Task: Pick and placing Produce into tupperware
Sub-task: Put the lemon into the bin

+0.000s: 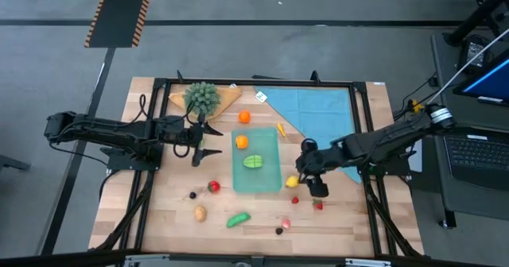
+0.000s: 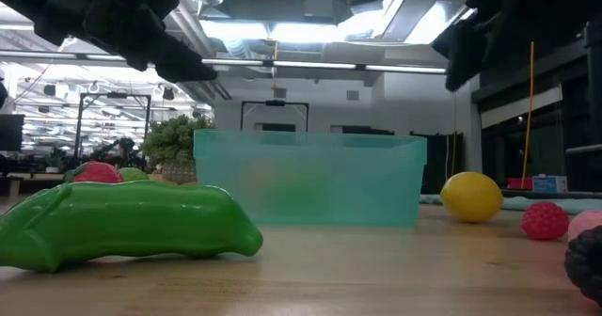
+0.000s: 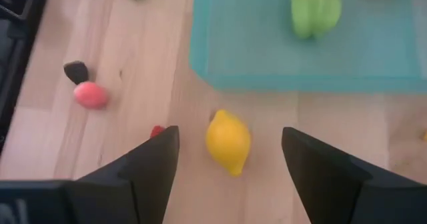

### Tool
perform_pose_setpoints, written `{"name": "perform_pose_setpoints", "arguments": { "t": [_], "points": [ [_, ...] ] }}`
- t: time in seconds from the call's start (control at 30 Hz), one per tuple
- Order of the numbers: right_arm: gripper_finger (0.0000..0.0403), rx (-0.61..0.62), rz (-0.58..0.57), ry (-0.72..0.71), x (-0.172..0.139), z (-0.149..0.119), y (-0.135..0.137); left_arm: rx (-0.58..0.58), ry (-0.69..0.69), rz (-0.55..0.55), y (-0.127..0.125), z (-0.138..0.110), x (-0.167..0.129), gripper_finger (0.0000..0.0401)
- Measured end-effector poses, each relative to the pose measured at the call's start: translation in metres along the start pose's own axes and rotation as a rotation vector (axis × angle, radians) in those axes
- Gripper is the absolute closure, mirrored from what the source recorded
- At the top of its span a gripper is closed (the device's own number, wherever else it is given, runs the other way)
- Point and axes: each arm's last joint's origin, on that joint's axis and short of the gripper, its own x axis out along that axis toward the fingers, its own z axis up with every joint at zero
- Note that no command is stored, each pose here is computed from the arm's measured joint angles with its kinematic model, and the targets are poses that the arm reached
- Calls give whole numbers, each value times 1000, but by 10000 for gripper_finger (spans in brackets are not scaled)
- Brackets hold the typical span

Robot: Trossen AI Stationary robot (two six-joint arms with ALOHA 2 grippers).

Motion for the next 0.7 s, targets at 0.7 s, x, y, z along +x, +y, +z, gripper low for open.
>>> {"name": "perform_pose_setpoints", "arguments": {
  "t": [0.7],
  "points": [
    [136,-11,-34,188,64,-8,7,-3,53,-3,0,-5,0,112]
  ]
}}
